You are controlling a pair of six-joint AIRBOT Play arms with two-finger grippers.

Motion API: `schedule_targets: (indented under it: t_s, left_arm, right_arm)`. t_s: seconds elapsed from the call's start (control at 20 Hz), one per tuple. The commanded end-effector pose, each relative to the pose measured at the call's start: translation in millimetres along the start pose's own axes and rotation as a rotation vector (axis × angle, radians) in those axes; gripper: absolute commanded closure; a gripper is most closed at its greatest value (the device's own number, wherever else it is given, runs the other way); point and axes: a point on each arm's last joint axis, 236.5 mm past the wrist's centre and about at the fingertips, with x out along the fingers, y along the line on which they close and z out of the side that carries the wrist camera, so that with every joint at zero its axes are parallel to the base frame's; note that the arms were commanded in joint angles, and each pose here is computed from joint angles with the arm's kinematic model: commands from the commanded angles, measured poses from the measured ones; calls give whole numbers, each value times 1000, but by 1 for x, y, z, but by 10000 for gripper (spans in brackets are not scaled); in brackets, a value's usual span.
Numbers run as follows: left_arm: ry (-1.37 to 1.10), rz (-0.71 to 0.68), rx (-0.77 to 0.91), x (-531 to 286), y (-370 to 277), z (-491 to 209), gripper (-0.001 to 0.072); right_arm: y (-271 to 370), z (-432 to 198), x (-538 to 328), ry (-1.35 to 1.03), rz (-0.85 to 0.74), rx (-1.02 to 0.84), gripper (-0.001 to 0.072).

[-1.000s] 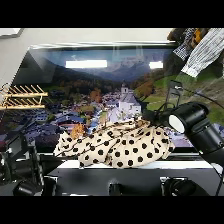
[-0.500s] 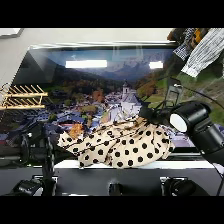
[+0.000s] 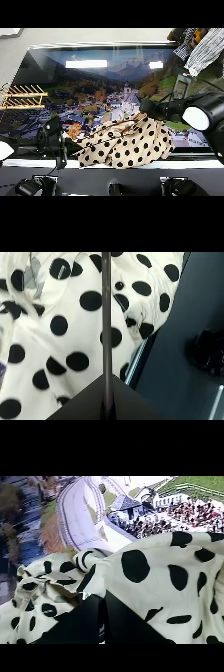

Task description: Fold the clothes and pants, and hang the long-sleeved shirts on hangers.

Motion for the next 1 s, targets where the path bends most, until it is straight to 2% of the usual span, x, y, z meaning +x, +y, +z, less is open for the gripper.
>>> schedule_targets:
  t_s: [0.0, 0.4, 0.8, 0.95]
  left_arm:
    - [-30, 10, 28, 21, 4, 15, 691]
    - [-34, 6, 45, 56, 5, 24, 691]
    - [-188, 21, 17, 64, -2, 64, 691]
    - [-196, 11, 10, 64, -4, 66, 691]
  right_arm:
    - [13, -10, -18, 33, 69, 13, 690]
    - [0, -26, -56, 31, 88, 23, 690]
    - [-8, -25, -45, 43, 36, -13, 689]
    - [0, -17, -43, 14, 63, -23, 689]
